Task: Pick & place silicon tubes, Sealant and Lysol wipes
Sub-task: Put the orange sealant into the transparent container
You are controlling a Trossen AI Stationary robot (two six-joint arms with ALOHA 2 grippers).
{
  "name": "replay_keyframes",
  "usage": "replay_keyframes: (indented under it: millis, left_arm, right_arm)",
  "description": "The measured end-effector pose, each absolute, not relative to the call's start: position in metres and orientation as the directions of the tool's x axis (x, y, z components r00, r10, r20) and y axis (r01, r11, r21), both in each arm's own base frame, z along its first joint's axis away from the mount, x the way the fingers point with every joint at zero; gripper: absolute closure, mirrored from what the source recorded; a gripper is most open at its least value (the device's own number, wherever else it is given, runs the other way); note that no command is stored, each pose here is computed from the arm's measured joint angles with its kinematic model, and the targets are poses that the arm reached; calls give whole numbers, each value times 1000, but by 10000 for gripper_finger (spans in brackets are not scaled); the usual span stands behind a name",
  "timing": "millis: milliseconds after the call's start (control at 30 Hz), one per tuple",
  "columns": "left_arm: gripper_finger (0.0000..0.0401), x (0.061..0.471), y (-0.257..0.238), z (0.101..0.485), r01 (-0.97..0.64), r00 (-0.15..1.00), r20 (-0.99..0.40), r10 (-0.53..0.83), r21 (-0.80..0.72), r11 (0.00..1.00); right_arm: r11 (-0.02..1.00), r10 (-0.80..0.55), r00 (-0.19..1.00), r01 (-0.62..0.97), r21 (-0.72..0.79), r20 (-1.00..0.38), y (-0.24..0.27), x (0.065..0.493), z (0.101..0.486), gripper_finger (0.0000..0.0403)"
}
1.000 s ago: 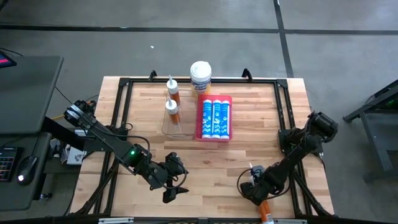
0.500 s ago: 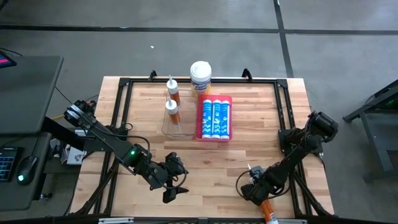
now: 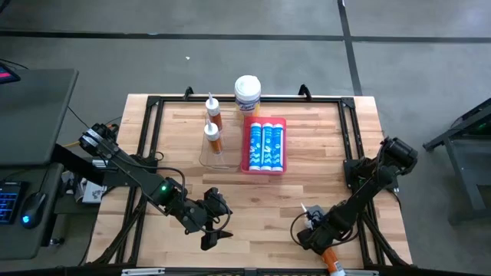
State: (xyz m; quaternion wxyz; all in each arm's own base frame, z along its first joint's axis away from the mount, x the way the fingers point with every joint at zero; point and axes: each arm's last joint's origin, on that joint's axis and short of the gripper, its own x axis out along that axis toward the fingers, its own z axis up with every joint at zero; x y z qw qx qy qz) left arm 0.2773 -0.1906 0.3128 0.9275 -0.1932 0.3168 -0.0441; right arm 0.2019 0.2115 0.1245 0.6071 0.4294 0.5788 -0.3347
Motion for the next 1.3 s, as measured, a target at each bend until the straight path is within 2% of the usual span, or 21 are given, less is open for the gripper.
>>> replay_keyframes:
  millis: [167, 333, 533, 833, 1067, 1300]
  left_arm:
    - [55, 277, -191, 313, -40, 795, -571, -204, -386, 922]
    - [55, 277, -191, 313, -40, 795, -571, -204, -386, 922]
    - [55, 277, -191, 313, -40, 795, -571, -204, -386, 922]
    - [55, 277, -191, 313, -41, 795, -571, -204, -386, 922]
    - [55, 277, -191, 313, -41, 795, -571, -204, -386, 922]
    - [55, 277, -191, 313, -41, 795, -571, -204, -386, 922]
  right_arm:
    - [423, 57, 189, 885, 195, -980, 207, 202, 136, 200]
    - [458, -88, 335, 850, 261, -938, 197, 205, 145, 200]
    - [489, -127, 438, 808, 327, -890, 193, 209, 158, 200]
    - [547, -179, 639, 696, 465, -748, 189, 216, 186, 202]
    - [645, -252, 756, 597, 477, -604, 179, 215, 214, 202]
    - [758, -346, 818, 533, 377, -461, 156, 215, 249, 202]
